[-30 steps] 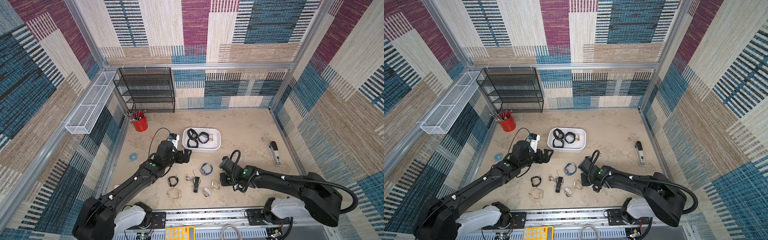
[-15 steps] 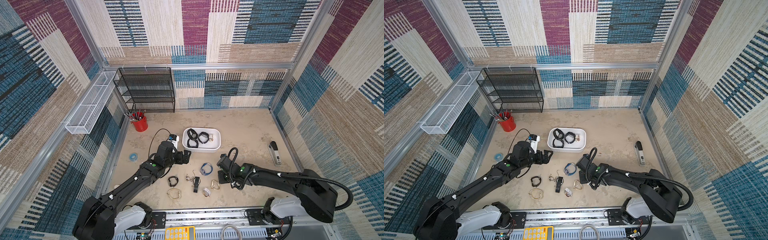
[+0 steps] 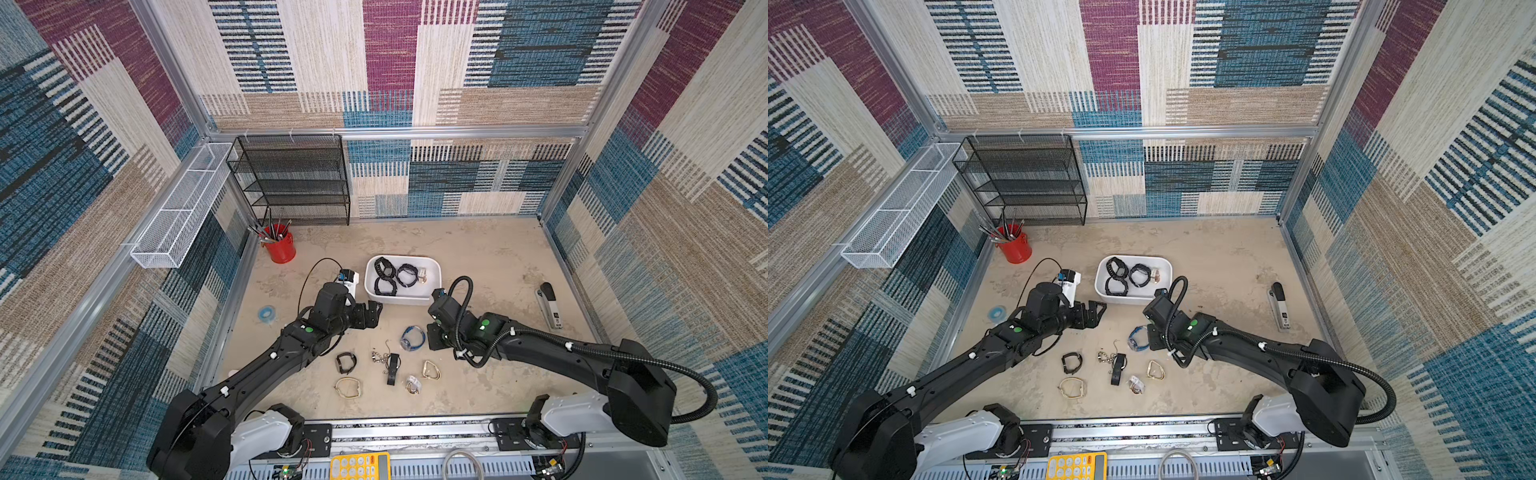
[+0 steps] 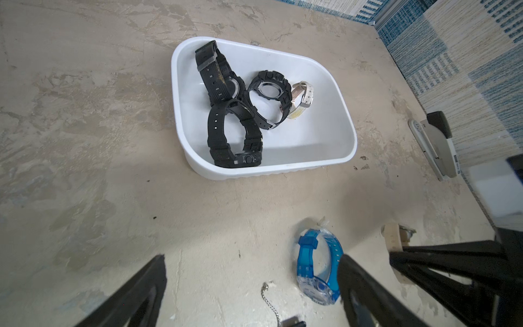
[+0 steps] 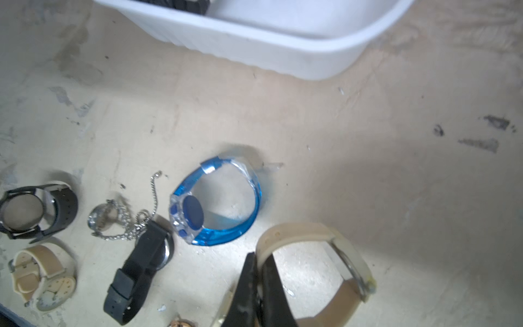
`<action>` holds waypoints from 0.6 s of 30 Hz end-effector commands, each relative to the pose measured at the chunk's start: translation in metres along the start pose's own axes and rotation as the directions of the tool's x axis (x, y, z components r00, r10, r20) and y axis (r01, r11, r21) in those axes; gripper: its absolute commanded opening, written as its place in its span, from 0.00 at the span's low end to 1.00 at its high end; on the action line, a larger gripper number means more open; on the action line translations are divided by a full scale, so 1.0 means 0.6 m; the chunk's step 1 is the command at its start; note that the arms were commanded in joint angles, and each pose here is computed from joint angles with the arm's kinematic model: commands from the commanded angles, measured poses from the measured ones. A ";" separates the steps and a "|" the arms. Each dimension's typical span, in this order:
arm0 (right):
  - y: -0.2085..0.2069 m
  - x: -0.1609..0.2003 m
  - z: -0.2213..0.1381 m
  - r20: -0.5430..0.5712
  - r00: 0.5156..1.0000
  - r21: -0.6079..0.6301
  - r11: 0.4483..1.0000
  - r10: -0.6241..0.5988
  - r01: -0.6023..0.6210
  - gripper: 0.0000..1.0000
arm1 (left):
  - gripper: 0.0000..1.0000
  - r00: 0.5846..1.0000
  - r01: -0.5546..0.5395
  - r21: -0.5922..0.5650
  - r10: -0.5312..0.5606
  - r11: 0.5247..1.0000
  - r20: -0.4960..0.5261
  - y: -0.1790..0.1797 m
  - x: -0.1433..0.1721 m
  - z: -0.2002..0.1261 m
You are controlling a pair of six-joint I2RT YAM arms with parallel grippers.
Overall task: Put the watch into the storage box
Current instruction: Pick up the watch at the center of the board.
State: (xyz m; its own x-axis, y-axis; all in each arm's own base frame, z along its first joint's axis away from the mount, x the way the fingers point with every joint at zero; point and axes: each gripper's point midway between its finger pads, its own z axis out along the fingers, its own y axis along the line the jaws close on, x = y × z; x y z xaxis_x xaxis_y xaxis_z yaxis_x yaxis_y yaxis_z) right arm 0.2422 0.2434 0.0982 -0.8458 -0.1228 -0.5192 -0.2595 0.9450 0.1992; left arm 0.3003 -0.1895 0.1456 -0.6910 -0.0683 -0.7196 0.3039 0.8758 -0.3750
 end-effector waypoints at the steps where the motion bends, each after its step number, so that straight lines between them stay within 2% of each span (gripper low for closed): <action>1: 0.004 -0.041 -0.004 0.063 0.997 0.021 0.999 -0.048 0.047 0.00 | 0.95 1.000 0.004 0.018 -0.004 1.000 0.007 -0.005 0.000 -0.003; 9: 0.016 -0.169 -0.011 0.206 0.975 0.003 0.997 -0.082 0.083 0.00 | 0.95 1.000 0.021 0.018 -0.021 1.000 0.016 -0.002 0.005 -0.011; 18: 0.031 -0.258 0.030 0.244 0.959 -0.003 0.988 -0.147 0.153 0.00 | 0.95 1.000 0.028 0.007 -0.028 1.000 0.009 0.002 0.011 -0.019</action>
State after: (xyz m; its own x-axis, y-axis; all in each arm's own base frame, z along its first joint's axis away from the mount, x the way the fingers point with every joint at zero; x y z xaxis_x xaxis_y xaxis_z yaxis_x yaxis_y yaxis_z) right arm 0.3637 0.2741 0.1609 -0.6993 -0.1539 -0.6981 -0.3363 0.9326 0.1313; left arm 0.2907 -0.1846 0.1484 -0.6895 -0.0921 -0.7184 0.2956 0.8697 -0.3952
